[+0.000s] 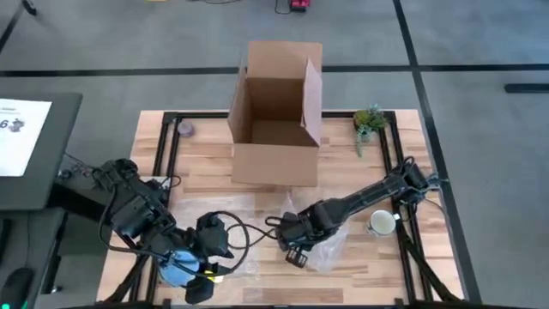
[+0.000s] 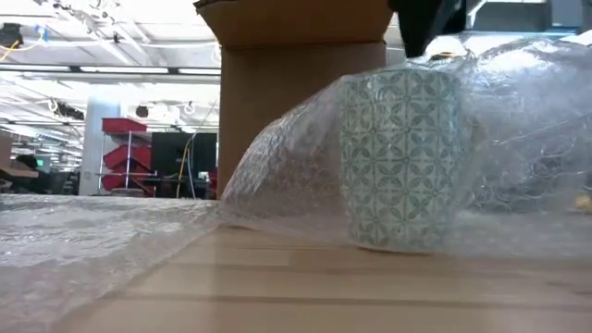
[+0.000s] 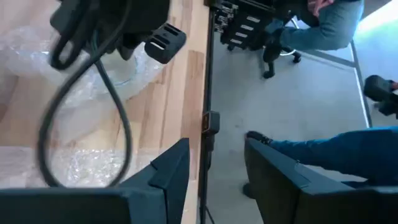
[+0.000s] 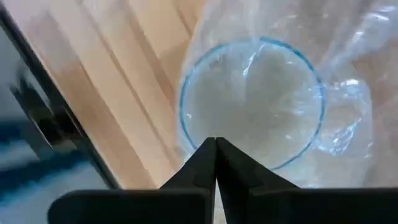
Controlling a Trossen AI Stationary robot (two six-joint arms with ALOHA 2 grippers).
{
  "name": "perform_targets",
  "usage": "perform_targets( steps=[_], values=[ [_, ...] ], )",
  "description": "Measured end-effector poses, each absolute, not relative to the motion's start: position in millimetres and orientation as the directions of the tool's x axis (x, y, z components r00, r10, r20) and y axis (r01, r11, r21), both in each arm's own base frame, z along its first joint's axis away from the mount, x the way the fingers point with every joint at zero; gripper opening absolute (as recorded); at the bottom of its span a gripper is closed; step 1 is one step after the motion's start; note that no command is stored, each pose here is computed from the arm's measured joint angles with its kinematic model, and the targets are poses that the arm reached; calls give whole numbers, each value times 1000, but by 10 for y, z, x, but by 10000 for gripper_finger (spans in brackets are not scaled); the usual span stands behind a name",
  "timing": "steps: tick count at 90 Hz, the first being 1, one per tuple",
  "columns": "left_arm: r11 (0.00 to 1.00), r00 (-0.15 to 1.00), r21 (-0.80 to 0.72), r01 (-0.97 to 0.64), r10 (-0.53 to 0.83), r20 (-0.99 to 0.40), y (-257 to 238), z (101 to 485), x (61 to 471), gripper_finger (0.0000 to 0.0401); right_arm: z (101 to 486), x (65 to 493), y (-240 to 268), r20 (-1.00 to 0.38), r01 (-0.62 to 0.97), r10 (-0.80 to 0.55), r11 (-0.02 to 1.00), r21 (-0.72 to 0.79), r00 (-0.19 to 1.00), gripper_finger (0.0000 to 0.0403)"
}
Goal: Wrap mug
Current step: Wrap the blue patterned mug with the right transparent bubble wrap
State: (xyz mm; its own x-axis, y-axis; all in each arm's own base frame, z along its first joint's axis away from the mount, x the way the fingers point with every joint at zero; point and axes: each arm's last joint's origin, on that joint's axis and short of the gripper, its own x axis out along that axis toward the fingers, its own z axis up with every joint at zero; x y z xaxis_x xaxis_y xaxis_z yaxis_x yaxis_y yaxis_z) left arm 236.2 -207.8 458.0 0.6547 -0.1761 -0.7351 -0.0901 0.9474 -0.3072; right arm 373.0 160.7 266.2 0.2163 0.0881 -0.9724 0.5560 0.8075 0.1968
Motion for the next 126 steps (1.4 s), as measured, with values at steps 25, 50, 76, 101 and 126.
perform_targets(
  steps=[25, 50, 76, 101, 126],
  values=[
    [959, 624, -234, -160, -85, -776, -2015, 4528, 2314, 134, 2104, 3908, 1569, -992, 626, 23, 774, 98, 126, 0],
    [950, 632, -260, -175, -94, -769, -2032, 4535, 2313, 133, 2040, 3832, 1696, -997, 386, 43, 921, 62, 58, 0],
    [947, 642, -280, -156, -119, -757, -2087, 4548, 2287, 134, 2301, 3505, 2011, -998, 38, 45, 998, 47, 52, 0],
    [952, 644, -270, -145, -116, -756, -2085, 4548, 2290, 134, 2553, 3507, 1886, -986, 225, 83, 968, 114, 142, 0],
    [951, 648, -269, -149, -111, -754, -2084, 4549, 2292, 134, 2414, 3660, 1777, -987, 565, 74, 813, 142, 141, 2]
  ],
)
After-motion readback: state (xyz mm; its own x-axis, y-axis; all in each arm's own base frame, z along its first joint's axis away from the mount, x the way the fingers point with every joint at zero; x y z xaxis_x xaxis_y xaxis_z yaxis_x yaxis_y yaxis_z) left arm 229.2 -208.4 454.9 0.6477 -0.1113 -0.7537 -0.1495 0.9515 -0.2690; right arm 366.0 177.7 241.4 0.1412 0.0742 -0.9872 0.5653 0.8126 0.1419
